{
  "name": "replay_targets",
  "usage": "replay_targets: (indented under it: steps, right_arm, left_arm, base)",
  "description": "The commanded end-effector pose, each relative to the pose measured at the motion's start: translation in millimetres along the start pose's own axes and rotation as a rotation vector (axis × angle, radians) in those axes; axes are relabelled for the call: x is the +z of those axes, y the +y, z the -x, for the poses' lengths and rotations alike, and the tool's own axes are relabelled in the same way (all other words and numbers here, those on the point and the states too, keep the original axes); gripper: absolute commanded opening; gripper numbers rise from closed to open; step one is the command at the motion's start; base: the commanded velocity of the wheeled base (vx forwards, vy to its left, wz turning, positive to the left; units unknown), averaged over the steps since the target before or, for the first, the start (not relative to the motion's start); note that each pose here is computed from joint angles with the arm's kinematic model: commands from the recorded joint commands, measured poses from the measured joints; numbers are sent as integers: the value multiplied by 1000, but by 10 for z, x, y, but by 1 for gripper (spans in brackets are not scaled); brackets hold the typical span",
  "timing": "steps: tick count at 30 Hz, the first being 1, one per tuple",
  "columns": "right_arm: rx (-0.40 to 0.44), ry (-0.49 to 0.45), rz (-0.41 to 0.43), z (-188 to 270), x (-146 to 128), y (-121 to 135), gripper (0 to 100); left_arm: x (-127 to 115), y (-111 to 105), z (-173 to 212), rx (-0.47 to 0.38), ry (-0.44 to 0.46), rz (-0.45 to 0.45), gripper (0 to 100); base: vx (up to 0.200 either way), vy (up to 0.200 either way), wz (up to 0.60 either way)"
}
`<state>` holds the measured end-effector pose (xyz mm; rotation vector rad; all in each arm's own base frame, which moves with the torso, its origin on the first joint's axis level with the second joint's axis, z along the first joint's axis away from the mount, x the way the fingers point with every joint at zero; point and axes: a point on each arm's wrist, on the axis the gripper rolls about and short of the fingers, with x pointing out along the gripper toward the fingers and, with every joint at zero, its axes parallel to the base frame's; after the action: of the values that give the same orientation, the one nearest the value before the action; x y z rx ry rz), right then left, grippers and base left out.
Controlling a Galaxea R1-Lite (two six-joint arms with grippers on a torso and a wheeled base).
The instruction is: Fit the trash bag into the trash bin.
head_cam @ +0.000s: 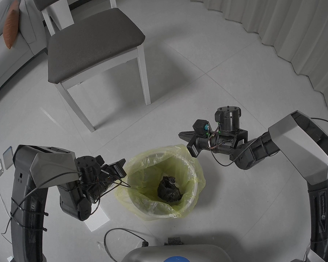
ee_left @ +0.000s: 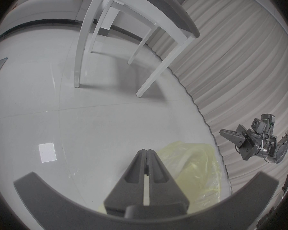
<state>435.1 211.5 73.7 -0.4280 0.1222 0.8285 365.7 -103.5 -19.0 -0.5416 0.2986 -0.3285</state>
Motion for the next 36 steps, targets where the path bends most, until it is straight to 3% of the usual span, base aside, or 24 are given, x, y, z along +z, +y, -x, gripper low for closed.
replay_targets:
  steps: [1,2,17,28,29,36]
  right_arm:
    - [-2,-6,3,33,40,-3,0]
    - [-2,-6,3,51,55,-4,0]
    - [9,-2,4,88,90,46,0]
    - [4,-2,5,99,88,25,0]
    - [4,-2,5,99,88,25,0]
    - [3,0,4,98,78,21,0]
  left_arm:
    - [54,-38,113,3,-6,2,0]
    - [42,-48,136,2,4,5,100]
    - [-134,-250,133,-50,59,-1,100]
    - [-147,-245,68,-58,50,-4,100]
    - [-142,-248,63,-60,47,-4,0]
    - [-101,-225,49,-56,32,-2,0]
  base:
    - [0,0,0]
    - [0,0,0]
    - [0,0,0]
    - [0,0,0]
    - [0,0,0]
    - [0,0,0]
